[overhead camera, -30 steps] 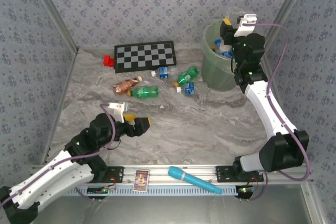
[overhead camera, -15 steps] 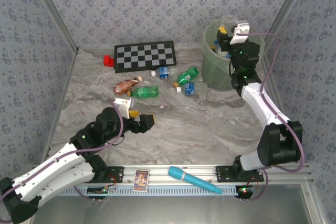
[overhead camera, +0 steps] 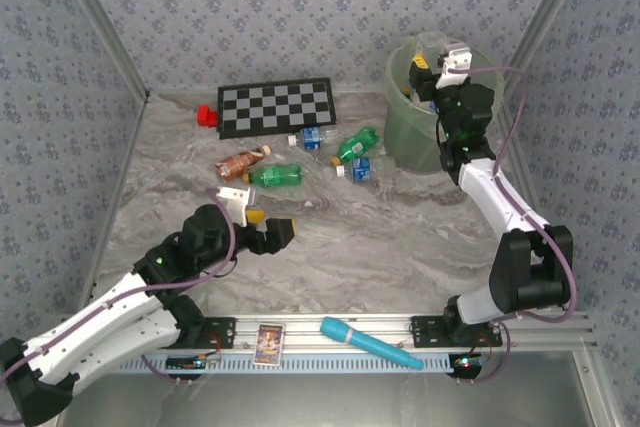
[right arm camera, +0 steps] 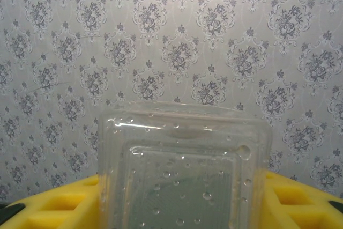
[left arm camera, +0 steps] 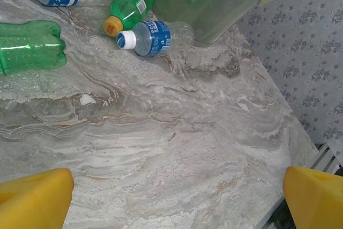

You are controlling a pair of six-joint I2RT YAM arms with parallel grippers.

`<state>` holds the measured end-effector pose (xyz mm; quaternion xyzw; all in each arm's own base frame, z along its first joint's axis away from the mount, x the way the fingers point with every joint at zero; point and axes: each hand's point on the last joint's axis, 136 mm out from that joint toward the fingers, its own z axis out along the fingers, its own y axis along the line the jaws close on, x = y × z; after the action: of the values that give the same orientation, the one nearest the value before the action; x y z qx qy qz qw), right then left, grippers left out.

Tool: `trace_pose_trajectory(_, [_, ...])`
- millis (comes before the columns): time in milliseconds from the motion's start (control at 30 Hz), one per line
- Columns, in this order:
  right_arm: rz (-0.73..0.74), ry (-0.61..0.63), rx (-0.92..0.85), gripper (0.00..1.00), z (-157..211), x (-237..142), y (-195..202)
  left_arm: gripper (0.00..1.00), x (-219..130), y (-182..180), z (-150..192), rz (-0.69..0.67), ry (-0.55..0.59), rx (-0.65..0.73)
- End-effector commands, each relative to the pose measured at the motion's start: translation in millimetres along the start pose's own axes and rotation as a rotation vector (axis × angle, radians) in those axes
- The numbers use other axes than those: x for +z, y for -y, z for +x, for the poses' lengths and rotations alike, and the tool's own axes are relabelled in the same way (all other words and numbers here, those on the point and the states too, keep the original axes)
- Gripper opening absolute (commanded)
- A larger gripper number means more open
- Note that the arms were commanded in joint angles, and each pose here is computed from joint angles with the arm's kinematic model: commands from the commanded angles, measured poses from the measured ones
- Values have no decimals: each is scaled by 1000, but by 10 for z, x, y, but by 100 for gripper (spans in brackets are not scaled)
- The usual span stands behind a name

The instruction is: Put the plastic bottles in the bin

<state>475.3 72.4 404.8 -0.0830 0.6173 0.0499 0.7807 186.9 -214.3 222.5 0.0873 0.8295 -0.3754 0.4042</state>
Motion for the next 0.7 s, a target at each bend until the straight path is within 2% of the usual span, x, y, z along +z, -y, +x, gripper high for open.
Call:
trace_pose_trajectory(0, [-7, 29, -16, 56, -32, 9, 5, 100, -59, 124, -153, 32, 44, 18])
trace_pose_trajectory(33, [-7, 26, -15, 59, -26, 7, 4, 100, -57, 122, -149, 32, 43, 17])
trace_pose_trajectory(67, [-4, 21, -15, 67, -17, 6, 9, 100, -58, 122, -148, 32, 43, 17])
trace_pose_trajectory(100, [12, 19, -10, 93, -23, 0, 31, 100, -57, 123, -146, 32, 43, 17])
trace_pose_trajectory(133, [17, 18, -9, 100, -22, -4, 40, 100, -57, 118, -148, 30, 43, 18])
trace_pose_trajectory(667, [-12, -6, -13, 100, -116, -19, -98, 100, -109, 90, -127, 30, 54, 8])
